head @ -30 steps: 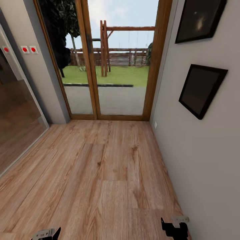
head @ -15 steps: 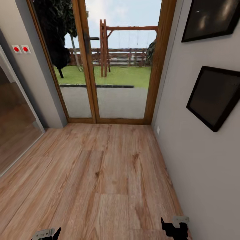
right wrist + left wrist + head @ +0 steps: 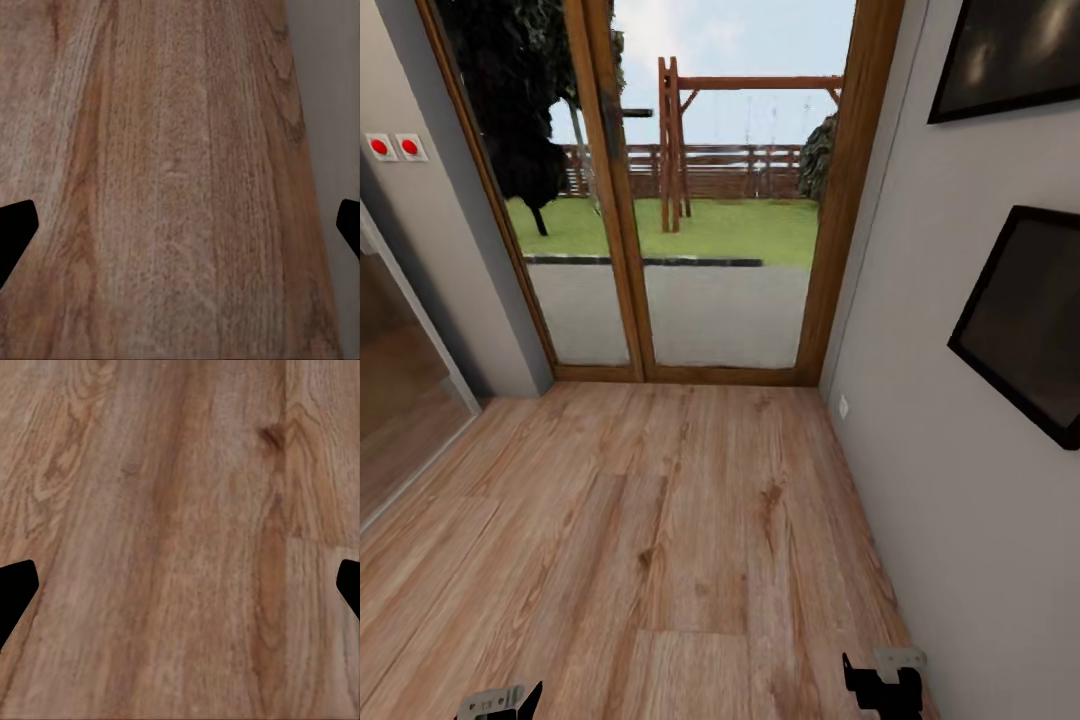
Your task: Pick up the two gym shoes and the two sandals from the corridor floor and place them onto the hallstand (shoe rack) in the corridor, making sure they are on the rack and not on the floor. Arrange them so the two gym shoes are next to each other and the two sandals are next to each other.
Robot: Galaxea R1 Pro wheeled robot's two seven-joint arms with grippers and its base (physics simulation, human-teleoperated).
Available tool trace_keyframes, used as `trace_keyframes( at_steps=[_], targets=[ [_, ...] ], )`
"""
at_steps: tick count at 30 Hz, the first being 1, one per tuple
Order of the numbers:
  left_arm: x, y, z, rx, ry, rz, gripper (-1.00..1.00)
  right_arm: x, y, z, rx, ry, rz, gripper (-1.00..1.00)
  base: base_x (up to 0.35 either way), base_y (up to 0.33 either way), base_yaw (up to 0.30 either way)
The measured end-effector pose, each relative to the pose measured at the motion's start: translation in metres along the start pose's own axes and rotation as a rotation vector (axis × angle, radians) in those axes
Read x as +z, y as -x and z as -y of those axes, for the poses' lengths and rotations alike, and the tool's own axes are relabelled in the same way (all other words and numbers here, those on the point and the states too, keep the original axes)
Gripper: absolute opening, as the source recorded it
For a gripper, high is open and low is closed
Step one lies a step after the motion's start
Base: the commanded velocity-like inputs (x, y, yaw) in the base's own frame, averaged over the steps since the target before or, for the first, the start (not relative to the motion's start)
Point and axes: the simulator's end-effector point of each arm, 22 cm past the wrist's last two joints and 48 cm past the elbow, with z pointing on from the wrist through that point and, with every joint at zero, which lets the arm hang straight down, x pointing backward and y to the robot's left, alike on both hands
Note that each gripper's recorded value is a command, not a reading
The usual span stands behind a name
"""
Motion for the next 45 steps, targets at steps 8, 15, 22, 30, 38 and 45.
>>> trace_keyframes(
  at_steps=[8,15,22,30,38,45],
  targets=[
    [0.0,0.0,-0.0001,0.0,0.0,0.0,1.0,0.0,0.0,-0.0007,0.0,0.001,0.0,1.0,0.338,0.0,0.076],
    [-0.0001,0.0,0.0,0.0,0.0,0.0,1.0,0.0,0.0003,-0.0008,0.001,0.001,0.001,1.0,0.338,0.0,0.221],
    [-0.0001,0.0,-0.0001,0.0,0.0,0.0,1.0,0.0,0.0003,-0.0009,0.001,0.001,0.001,1.0,0.338,0.0,0.273],
    [-0.0001,0.0,-0.0001,0.0,0.0,0.0,1.0,0.0,0.0004,-0.0009,0.001,0.001,0.001,1.0,0.338,0.0,0.278],
    [-0.0001,0.0,-0.0002,0.0,0.001,0.0,1.0,-0.0001,0.0003,-0.0017,0.001,0.002,0.001,1.0,0.338,0.0,0.279],
    [-0.0001,0.0,-0.0003,0.0,0.001,0.0,1.0,-0.0001,0.0003,-0.002,0.001,0.003,0.001,1.0,0.338,0.0,0.279]
  ],
)
